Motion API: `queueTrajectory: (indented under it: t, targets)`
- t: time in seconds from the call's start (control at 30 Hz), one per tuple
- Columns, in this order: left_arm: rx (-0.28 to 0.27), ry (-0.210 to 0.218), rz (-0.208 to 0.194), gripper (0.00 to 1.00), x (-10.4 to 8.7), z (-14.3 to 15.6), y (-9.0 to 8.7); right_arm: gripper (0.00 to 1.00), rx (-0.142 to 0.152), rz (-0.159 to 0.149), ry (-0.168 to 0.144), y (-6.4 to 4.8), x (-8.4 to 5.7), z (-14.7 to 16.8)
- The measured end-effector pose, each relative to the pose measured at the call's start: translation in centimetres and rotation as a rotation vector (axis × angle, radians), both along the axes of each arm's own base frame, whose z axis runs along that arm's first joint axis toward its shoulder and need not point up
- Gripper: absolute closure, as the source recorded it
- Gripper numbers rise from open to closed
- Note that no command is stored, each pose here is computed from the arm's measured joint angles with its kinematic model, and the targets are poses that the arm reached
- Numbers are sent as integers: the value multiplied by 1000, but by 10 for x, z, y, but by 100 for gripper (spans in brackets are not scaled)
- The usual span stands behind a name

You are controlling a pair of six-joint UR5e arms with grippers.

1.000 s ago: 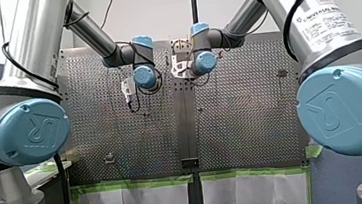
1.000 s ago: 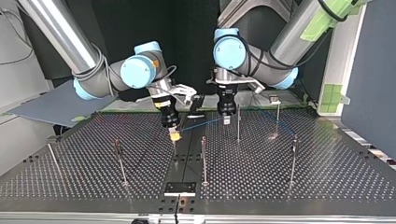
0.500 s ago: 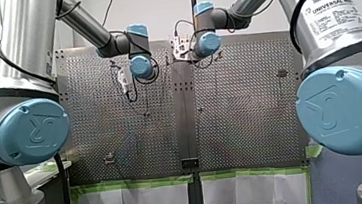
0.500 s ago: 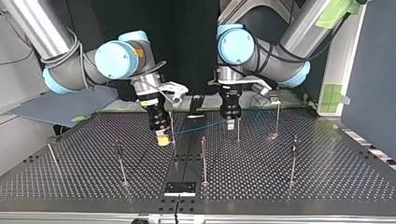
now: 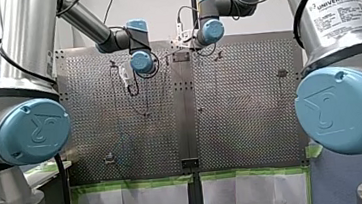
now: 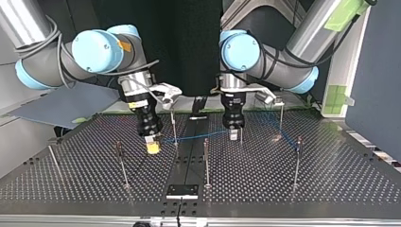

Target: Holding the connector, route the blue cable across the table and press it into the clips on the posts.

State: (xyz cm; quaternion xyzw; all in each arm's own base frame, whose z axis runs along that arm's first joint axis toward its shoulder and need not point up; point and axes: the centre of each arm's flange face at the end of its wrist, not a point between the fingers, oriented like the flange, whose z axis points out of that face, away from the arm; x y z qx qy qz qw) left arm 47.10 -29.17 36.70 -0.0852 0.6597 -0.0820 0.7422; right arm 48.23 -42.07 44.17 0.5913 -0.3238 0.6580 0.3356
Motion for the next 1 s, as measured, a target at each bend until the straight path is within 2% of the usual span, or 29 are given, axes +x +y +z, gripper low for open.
queueTrajectory:
  t: [0.17, 0.47, 0.83, 1.0]
  targets:
    - [-3, -13, -12, 100, 7, 9, 2, 100, 21, 5, 18, -9, 3, -19]
    - [0, -22, -50, 100, 25, 12, 10, 100, 23, 21, 15, -22, -2, -23]
    - [-3, -20, -73, 100, 61, 11, 11, 100, 26, 21, 9, -42, -13, -28]
    - [-2, -15, -80, 100, 78, 9, 12, 100, 31, 12, 11, -54, -18, -33]
